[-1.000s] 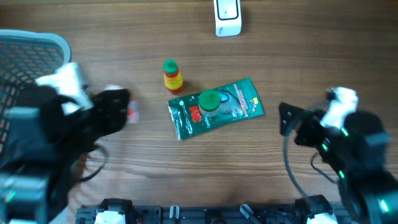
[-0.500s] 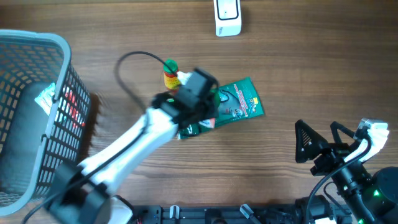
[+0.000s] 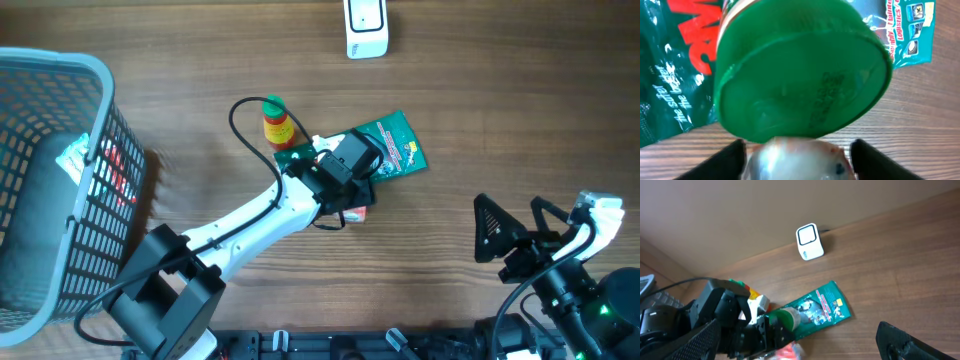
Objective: Scan the item barcode
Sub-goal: 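Place the white-red box on the table below the glove package, release, then reach the left gripper into the basket and grasp the mint wipes pack, then lay the mint wipes pack on the table left of the package, release, then reach the left gripper into the basket and grasp the red stick pack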
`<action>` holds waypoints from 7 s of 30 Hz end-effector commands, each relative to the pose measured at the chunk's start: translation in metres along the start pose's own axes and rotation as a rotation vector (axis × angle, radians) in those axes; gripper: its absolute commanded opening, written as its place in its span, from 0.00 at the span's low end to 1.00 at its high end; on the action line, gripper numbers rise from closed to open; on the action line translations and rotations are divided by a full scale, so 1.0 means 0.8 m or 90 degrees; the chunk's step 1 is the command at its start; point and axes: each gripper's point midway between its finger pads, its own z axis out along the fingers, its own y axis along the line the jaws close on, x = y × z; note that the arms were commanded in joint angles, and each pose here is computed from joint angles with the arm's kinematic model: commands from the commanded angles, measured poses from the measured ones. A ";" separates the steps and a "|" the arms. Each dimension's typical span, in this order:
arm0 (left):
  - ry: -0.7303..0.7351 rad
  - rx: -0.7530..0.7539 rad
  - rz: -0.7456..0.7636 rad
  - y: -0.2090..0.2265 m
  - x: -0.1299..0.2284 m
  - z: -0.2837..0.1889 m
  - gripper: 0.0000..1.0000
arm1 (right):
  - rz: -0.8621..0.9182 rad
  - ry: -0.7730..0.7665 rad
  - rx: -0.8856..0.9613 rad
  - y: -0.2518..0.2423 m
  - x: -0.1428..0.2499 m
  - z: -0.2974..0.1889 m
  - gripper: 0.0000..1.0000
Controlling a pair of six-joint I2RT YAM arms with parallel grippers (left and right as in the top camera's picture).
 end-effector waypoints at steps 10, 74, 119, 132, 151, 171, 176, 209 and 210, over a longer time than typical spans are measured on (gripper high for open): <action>-0.279 0.036 0.037 -0.002 -0.111 -0.202 1.00 | -0.007 0.007 -0.001 0.000 0.004 -0.006 1.00; -0.049 -0.192 -0.447 0.619 -0.154 -0.086 0.18 | 0.204 0.236 0.061 -0.040 0.115 0.164 1.00; -0.272 0.066 -0.035 0.178 -0.095 -0.358 0.04 | 0.155 0.424 0.015 -0.030 0.176 0.185 1.00; -0.158 0.038 -0.053 0.200 -0.061 -0.274 0.04 | 0.072 -0.028 0.120 -0.060 0.022 0.053 1.00; -0.019 0.000 0.097 0.130 -0.002 -0.088 0.06 | 0.070 -0.035 0.159 -0.075 0.027 0.039 1.00; -0.342 0.108 0.075 0.082 -0.151 -0.284 0.90 | 0.070 -0.026 0.164 -0.077 0.032 0.038 1.00; -0.556 0.015 -0.052 0.171 -0.196 -0.408 1.00 | 0.071 -0.026 0.164 -0.077 0.032 0.038 1.00; -0.251 -0.163 -0.260 0.553 -0.221 -0.227 0.89 | 0.179 0.108 0.245 -0.101 0.076 0.119 1.00; -0.232 -0.163 -0.227 0.549 -0.221 -0.217 0.89 | 0.179 0.109 0.244 -0.101 0.077 0.120 1.00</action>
